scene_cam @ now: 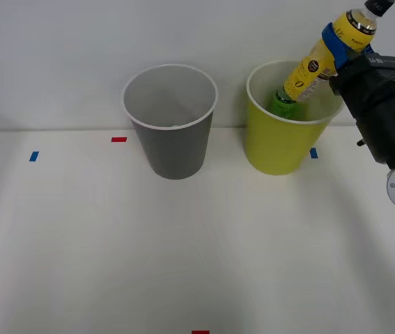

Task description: Put cans in the gray bin, plastic bottles in the light green bin

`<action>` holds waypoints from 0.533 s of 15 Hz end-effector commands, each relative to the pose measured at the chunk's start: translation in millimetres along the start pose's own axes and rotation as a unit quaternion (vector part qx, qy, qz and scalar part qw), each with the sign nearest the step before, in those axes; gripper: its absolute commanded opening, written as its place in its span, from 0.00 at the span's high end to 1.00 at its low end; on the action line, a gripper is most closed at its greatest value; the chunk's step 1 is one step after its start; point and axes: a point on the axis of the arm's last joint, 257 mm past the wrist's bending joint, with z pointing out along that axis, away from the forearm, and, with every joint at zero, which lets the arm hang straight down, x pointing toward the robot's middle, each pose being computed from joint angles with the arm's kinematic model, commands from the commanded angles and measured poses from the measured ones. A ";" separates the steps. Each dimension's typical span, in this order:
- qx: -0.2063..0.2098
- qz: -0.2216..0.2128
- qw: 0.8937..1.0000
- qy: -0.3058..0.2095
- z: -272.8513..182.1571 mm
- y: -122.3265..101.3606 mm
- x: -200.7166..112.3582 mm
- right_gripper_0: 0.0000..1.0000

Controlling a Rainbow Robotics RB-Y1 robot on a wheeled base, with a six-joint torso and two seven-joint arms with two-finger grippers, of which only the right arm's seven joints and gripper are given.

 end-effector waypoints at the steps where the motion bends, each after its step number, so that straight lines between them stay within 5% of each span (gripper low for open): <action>1: -0.003 -0.001 1.000 0.015 3.9 1.1 14.4 1.00; 8: -0.011 -0.013 0.999 0.032 18.4 6.0 33.4 1.00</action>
